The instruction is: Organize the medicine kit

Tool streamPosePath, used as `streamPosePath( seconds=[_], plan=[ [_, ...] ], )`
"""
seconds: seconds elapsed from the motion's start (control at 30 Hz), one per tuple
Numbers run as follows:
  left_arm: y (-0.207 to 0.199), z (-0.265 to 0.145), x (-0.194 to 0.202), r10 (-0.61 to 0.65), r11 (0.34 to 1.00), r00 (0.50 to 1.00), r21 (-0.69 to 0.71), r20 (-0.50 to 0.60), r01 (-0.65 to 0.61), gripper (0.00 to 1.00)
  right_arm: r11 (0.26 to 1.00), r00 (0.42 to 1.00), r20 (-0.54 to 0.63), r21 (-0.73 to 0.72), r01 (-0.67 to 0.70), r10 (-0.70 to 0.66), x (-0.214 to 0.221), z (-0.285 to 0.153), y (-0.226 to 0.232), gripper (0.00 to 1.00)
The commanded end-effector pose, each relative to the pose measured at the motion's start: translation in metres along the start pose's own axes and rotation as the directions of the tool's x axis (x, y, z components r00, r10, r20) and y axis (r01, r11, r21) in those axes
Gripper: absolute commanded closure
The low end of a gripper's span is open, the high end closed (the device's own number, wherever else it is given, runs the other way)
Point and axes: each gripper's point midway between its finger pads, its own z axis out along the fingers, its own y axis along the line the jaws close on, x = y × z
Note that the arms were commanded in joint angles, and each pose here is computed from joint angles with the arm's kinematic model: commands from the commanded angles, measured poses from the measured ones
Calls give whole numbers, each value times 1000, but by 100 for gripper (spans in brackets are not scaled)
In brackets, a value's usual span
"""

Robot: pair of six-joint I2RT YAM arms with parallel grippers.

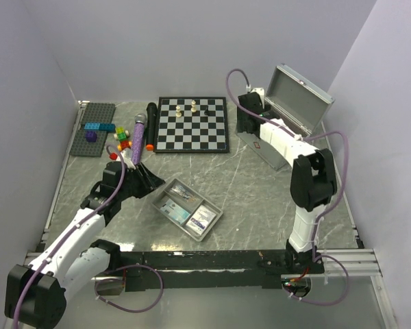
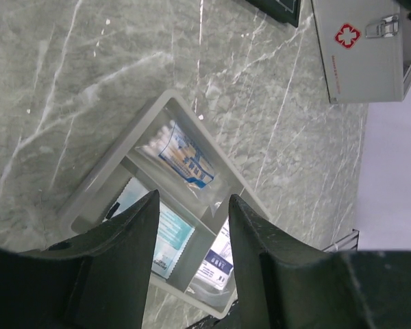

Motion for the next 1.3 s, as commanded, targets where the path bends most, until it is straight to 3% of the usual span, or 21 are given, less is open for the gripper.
streamPosePath(
  seconds=[0.0, 0.17, 0.23, 0.33, 0.4, 0.77, 0.93, 1.27],
  plan=[
    [-8, -1, 2, 14, 999, 1000, 46, -4, -13, 50, 995, 994, -46, 31, 100, -98, 16, 7, -12, 25],
    [-8, 3, 7, 16, 999, 999, 52, -31, -14, 50, 994, 990, -106, 45, 102, -97, 42, 11, -16, 27],
    [-6, 4, 8, 12, 999, 999, 47, -38, -10, 50, 994, 987, -133, 50, 95, -88, 51, 11, -17, 35],
    [-7, 4, 9, 12, 999, 999, 52, -46, -10, 51, 998, 986, -161, 41, 53, -46, 62, 1, -16, 58],
    [-7, 4, 9, 13, 999, 999, 49, -49, -10, 51, 999, 985, -172, 41, 31, -24, 72, -8, -17, 67],
    [-8, 4, 12, 16, 999, 998, 50, -57, -13, 51, 999, 983, -179, 10, 52, -49, 110, -69, -19, 87],
    [-7, 2, 10, 21, 999, 999, 39, -46, -20, 52, 989, 979, -147, -63, 136, -143, 132, -109, 1, 93],
    [-3, 1, 14, 88, 996, 994, -26, -59, -90, 51, 960, 962, -135, -189, 209, -236, 187, -167, 28, 94]
  ],
)
